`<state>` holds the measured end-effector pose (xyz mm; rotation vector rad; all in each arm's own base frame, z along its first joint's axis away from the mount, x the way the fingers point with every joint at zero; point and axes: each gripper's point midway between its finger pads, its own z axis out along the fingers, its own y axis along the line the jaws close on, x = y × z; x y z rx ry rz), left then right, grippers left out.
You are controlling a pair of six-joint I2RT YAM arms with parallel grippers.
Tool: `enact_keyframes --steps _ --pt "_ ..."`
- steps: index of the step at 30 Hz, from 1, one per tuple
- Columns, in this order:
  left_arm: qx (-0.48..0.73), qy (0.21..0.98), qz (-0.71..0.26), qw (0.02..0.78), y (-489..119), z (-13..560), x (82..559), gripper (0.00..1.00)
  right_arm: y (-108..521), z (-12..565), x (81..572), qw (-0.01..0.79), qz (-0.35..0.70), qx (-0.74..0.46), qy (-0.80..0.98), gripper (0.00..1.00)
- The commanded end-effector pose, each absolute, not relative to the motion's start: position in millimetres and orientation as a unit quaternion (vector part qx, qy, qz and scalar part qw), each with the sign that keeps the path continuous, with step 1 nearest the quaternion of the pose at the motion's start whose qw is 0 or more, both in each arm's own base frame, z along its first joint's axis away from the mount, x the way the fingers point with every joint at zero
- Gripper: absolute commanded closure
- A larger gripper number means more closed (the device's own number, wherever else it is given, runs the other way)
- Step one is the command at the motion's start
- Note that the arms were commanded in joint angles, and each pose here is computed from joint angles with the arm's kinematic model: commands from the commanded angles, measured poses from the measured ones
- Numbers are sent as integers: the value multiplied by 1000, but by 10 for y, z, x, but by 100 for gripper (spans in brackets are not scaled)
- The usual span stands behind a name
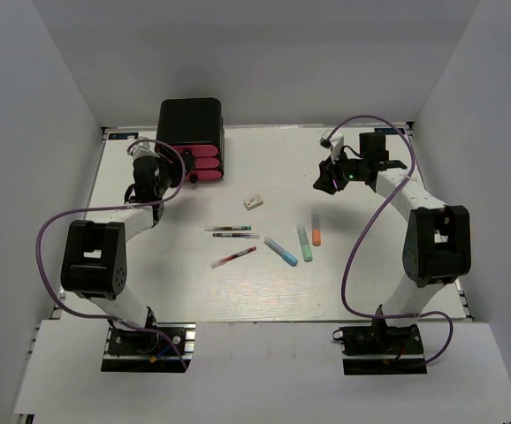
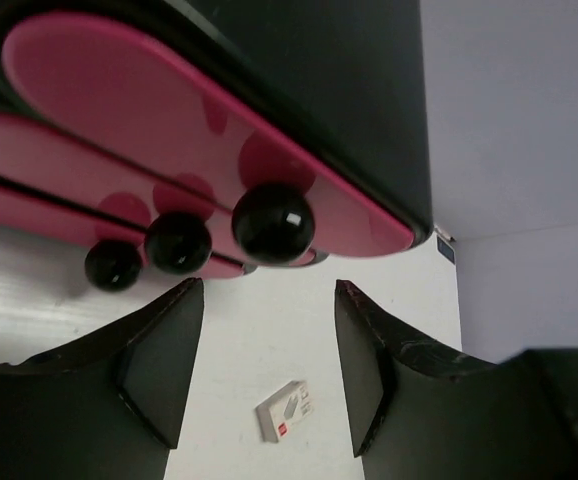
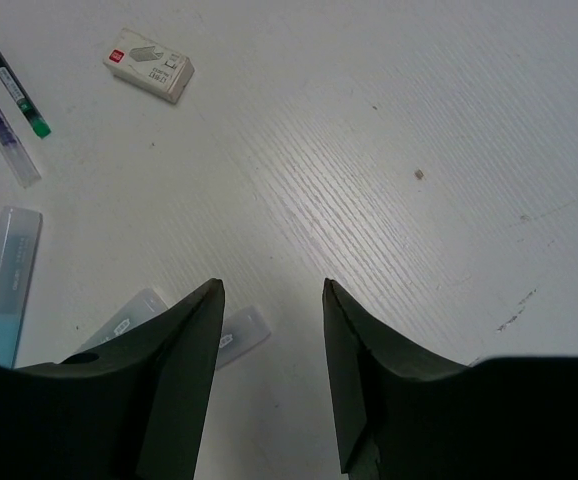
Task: Sort the stationery into containers
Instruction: Open the drawer
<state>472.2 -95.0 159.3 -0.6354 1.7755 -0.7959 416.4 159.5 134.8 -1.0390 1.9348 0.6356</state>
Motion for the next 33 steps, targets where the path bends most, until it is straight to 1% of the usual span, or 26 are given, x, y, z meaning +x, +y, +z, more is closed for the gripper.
enact_keyframes --steps 1,2,6,15,18,21,22,24,25,29,30,31,32,33 --pt "-259 723 -336 545 -925 1834 4904 35 1642 1455 4168 428 255 -427 754 50" --pt "-253 720 -335 552 -925 1893 4930 35 1647 1431 4160 426 256 -428 755 51" --pt "-254 725 -327 550 -911 1787 4990 35 1656 1449 4173 428 255 -431 752 51" --pt "-246 728 -295 568 -828 1843 5162 37 1662 1413 4187 426 250 -440 750 51" --pt "-248 731 -277 572 -774 1810 5168 42 1662 1399 4187 426 247 -443 749 51" --pt "-242 732 -267 578 -752 1830 5186 52 1666 1389 4183 425 246 -446 748 53" --pt "-239 736 -263 576 -748 1805 5179 60 1672 1386 4180 425 248 -447 747 53" --pt "-238 733 -264 580 -747 1858 5171 66 1692 1393 4170 425 250 -454 742 54" --pt "-239 736 -263 576 -746 1809 5151 72 1695 1390 4161 425 251 -457 740 54" --pt "-223 743 -268 571 -788 1792 5006 80 1820 1393 4040 420 269 -495 711 55" --pt "-217 750 -266 566 -794 1730 4937 80 1848 1396 4017 423 267 -513 698 53" --pt "-212 745 -272 570 -805 1813 4877 81 1861 1387 4006 425 264 -533 682 51" --pt "-205 747 -272 571 -843 1819 4824 81 1933 1422 3913 423 282 -548 665 46" --pt "-199 757 -268 562 -846 1720 4726 81 1975 1378 3866 423 274 -589 632 44"
